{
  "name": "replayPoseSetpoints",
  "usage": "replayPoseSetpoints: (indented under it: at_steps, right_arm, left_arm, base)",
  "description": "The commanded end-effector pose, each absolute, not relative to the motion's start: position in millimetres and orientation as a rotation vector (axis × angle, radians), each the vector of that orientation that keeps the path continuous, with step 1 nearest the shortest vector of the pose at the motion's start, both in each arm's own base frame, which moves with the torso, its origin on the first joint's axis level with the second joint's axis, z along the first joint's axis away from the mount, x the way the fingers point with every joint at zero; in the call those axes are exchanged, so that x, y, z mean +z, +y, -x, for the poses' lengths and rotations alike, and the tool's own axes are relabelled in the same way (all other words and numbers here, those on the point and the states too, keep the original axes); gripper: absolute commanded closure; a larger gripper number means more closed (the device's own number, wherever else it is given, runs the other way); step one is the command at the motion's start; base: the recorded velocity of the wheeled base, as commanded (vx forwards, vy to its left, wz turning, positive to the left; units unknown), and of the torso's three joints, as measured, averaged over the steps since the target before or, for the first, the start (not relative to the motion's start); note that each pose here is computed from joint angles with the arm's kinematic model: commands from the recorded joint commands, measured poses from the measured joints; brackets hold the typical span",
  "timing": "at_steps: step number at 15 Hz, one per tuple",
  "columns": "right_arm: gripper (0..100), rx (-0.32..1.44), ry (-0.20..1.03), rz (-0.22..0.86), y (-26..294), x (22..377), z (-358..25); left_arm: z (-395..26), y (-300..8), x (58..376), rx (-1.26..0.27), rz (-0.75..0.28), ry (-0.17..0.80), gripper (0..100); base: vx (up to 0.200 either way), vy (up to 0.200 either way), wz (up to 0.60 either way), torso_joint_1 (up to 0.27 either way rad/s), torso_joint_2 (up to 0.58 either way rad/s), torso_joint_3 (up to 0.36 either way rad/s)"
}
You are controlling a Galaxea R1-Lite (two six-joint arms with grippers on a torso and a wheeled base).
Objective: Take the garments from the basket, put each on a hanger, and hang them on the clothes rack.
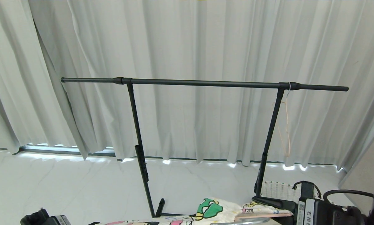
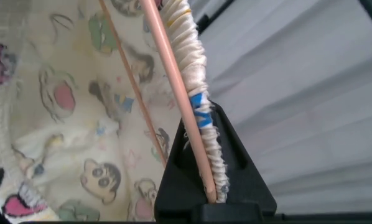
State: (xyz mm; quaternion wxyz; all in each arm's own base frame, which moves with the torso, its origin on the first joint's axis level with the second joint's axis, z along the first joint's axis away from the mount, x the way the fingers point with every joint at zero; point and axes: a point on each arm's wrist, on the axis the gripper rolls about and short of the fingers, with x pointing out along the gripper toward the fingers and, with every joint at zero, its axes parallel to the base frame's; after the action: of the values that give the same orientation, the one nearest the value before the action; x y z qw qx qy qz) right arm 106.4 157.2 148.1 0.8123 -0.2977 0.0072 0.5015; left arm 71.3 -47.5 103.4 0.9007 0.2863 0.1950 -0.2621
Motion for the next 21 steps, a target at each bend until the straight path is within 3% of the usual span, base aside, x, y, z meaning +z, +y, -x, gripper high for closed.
replayPoseSetpoints:
  at_steps: [1, 5, 14, 15, 21]
  right_arm:
    - [100, 1.037, 0.039, 0.632, 144.5, 143.6, -105.8]
    - [100, 1.005, 0.047, 0.555, 132.0, 147.3, -100.9]
    - [100, 0.994, 0.028, 0.501, 137.3, 158.1, -105.1]
    - [100, 0.995, 0.031, 0.502, 137.3, 157.4, -105.1]
    - [100, 0.886, 0.063, 0.506, 127.1, 155.5, -115.4]
  left_arm:
    - [-70.8, -38.9, 102.1, -0.460, -0.568, 0.413, 100]
    - [-71.1, -19.1, 91.2, -0.240, -0.515, 0.516, 100]
    - [-71.9, -17.9, 92.4, -0.235, -0.551, 0.513, 100]
    - [-72.6, -18.1, 93.6, -0.234, -0.550, 0.509, 0]
    - [-79.2, -22.2, 114.7, -0.291, -0.489, 0.400, 0]
  base:
    - [0.000, 0.000, 0.00, 0.000, 0.00, 0.000]
    - [0.000, 0.000, 0.00, 0.000, 0.00, 0.000]
    - [0.000, 0.000, 0.00, 0.000, 0.00, 0.000]
    - [0.000, 0.000, 0.00, 0.000, 0.00, 0.000]
    - [0.000, 0.000, 0.00, 0.000, 0.00, 0.000]
